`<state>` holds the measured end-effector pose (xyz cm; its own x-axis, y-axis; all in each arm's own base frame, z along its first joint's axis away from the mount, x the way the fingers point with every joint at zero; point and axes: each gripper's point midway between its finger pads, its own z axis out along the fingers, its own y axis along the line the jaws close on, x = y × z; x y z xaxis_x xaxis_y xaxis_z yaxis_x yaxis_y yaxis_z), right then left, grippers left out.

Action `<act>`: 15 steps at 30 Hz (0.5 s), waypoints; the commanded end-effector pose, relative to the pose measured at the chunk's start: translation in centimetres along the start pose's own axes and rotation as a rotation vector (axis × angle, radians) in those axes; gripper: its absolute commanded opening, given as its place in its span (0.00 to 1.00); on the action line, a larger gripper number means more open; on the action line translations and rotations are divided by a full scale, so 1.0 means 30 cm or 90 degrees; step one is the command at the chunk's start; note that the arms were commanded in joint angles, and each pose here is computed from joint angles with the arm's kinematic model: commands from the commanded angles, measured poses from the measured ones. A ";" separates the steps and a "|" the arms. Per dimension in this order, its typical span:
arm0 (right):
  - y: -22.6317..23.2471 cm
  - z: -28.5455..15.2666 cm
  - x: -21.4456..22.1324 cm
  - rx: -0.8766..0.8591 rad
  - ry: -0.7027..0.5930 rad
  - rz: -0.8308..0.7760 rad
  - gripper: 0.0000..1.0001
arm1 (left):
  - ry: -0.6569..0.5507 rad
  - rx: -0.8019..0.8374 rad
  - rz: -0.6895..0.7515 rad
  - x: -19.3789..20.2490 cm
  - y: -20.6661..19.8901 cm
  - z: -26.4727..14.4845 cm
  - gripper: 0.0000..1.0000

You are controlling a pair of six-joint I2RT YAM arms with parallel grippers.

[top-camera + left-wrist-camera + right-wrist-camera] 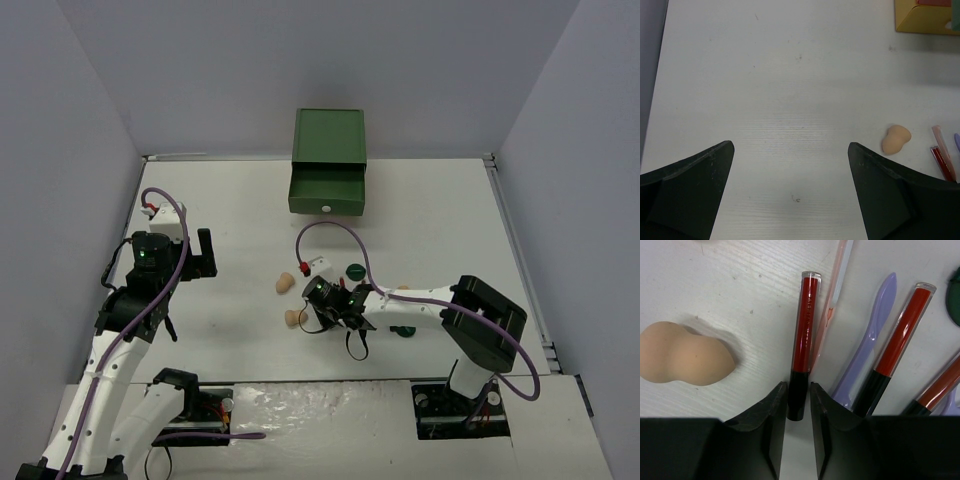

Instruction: Organize the makeup

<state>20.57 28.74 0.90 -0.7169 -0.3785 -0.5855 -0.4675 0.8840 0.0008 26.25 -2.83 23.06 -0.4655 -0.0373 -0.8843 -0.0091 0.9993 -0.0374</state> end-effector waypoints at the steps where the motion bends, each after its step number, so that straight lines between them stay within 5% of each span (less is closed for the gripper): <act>1: 0.044 -0.021 -0.054 -0.022 -0.016 0.016 0.17 | -0.050 0.005 -0.019 -0.089 -0.008 -0.013 0.97; 5: 0.046 -0.052 -0.065 -0.019 -0.019 0.007 0.01 | -0.050 0.004 -0.020 -0.089 -0.007 -0.014 0.97; 15: 0.000 -0.462 -0.460 -0.009 -0.213 -0.089 0.00 | -0.054 0.008 -0.020 -0.094 -0.010 -0.017 0.97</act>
<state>19.80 30.20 7.46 -0.6431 -0.4460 -0.6226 -0.5554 0.8313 -0.0217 26.23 -2.84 23.06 -0.4655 -0.0373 -0.8842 -0.0087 0.9993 -0.0376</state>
